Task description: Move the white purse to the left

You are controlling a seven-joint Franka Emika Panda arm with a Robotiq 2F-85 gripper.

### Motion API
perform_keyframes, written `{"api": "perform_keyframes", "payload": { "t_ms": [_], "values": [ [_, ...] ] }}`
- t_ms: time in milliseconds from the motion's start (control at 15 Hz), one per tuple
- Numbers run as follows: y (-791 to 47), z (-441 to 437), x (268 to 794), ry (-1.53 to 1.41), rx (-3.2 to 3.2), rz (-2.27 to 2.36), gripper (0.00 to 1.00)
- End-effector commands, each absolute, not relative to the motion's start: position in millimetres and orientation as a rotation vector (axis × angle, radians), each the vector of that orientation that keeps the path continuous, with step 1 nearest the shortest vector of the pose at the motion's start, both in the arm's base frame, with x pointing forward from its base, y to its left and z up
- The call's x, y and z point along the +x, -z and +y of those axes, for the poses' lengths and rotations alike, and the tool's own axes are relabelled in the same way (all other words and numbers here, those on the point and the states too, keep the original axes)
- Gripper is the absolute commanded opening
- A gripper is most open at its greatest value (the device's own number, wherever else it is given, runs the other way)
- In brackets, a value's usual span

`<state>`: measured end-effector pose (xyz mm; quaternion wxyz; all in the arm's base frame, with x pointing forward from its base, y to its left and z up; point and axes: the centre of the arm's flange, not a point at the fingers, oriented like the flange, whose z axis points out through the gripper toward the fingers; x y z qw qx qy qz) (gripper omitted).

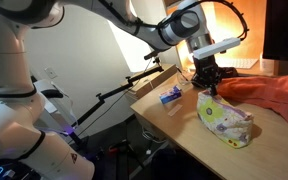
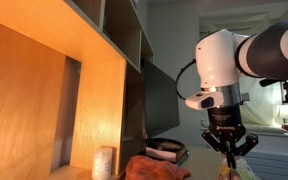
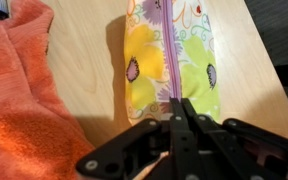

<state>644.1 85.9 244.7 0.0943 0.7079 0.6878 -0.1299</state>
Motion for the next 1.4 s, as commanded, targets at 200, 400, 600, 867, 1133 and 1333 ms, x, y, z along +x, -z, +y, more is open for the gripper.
{"api": "perform_keyframes", "payload": {
  "t_ms": [200, 400, 600, 867, 1133, 1333],
  "values": [
    [-251.5, 78.5, 640.4, 0.444, 2.106, 1.994, 0.01],
    [-244.1, 70.3, 645.1, 0.454, 2.125, 1.971, 0.01],
    [-240.0, 59.9, 646.3, 0.486, 2.144, 1.913, 0.01],
    [-235.7, 45.6, 647.4, 0.534, 2.17, 1.812, 0.01],
    [-236.1, 40.2, 644.9, 0.567, 2.182, 1.707, 0.01],
    [-240.7, 41.0, 637.3, 0.548, 2.194, 1.532, 0.01]
  ]
}}
